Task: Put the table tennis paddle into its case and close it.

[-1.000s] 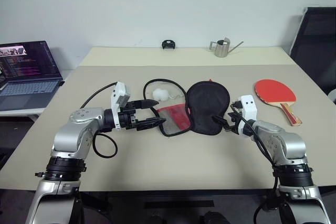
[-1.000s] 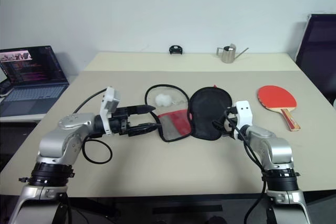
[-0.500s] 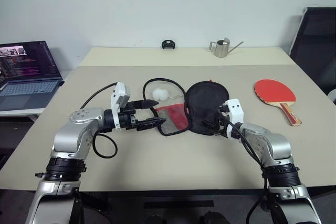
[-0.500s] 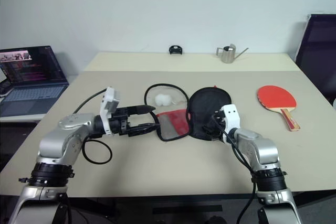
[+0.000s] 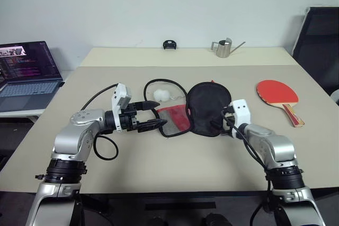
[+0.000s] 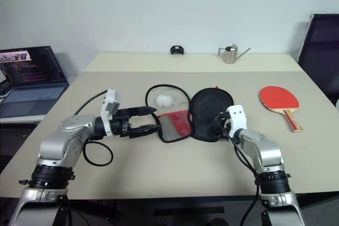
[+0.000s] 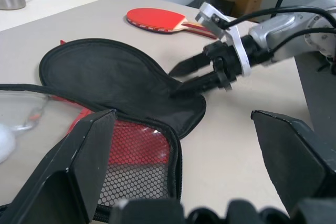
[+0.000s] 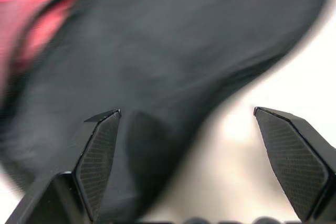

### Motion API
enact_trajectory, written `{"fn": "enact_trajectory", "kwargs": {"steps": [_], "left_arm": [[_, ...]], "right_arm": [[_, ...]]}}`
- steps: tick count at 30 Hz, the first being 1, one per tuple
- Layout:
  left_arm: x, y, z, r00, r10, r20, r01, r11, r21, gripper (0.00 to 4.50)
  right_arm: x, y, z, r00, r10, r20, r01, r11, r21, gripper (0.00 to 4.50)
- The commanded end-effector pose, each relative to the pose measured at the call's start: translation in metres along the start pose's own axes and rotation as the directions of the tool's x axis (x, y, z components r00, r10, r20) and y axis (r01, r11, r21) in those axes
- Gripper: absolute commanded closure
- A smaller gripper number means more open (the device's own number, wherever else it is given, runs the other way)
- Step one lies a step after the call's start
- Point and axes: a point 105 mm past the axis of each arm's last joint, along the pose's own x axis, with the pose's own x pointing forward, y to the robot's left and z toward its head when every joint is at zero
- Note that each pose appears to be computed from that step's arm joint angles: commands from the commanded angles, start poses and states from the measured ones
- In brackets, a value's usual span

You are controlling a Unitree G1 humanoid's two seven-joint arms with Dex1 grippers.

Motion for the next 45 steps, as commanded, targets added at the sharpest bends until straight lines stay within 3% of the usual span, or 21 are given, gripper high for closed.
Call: {"fn": "enact_trajectory", "kwargs": {"steps": [1, 10, 11, 13, 24, 36, 45], "left_arm": [[-0.001, 0.0, 0.013, 1.0, 0.003, 0.03, -0.004, 0.999, 0.051, 0.0], [-0.003, 0.0, 0.012, 0.999, 0.01, 0.03, -0.012, 0.999, 0.05, 0.0], [-0.003, 0.0, 0.012, 0.999, 0.011, 0.03, -0.013, 0.999, 0.049, 0.0], [-0.004, 0.0, 0.012, 1.0, 0.012, 0.029, -0.014, 0.999, 0.049, 0.0], [-0.002, -0.003, 0.012, 1.0, -0.002, 0.026, 0.001, 0.999, 0.05, 0.0], [0.004, -0.008, 0.012, 0.999, -0.036, 0.021, 0.035, 0.998, 0.05, 0.0], [0.006, -0.008, 0.013, 0.999, -0.042, 0.02, 0.041, 0.998, 0.055, 0.0]], "right_arm": [[0.0, 0.018, 0.005, 0.997, 0.082, 0.008, -0.082, 0.996, 0.029, 0.04], [0.002, 0.017, 0.008, 0.998, 0.069, 0.006, -0.069, 0.998, 0.008, 0.04], [0.001, 0.015, 0.009, 0.998, 0.067, 0.008, -0.067, 0.998, 0.016, 0.2], [-0.003, 0.012, 0.012, 0.997, 0.071, 0.01, -0.072, 0.997, 0.03, 0.63], [-0.025, -0.002, 0.02, 0.997, 0.082, -0.012, -0.081, 0.996, 0.048, 4.46], [-0.049, -0.037, 0.02, 0.986, 0.084, -0.143, -0.094, 0.993, -0.068, 4.46], [-0.037, -0.065, 0.049, 0.989, 0.047, -0.139, -0.067, 0.987, -0.144, 4.46]]}}
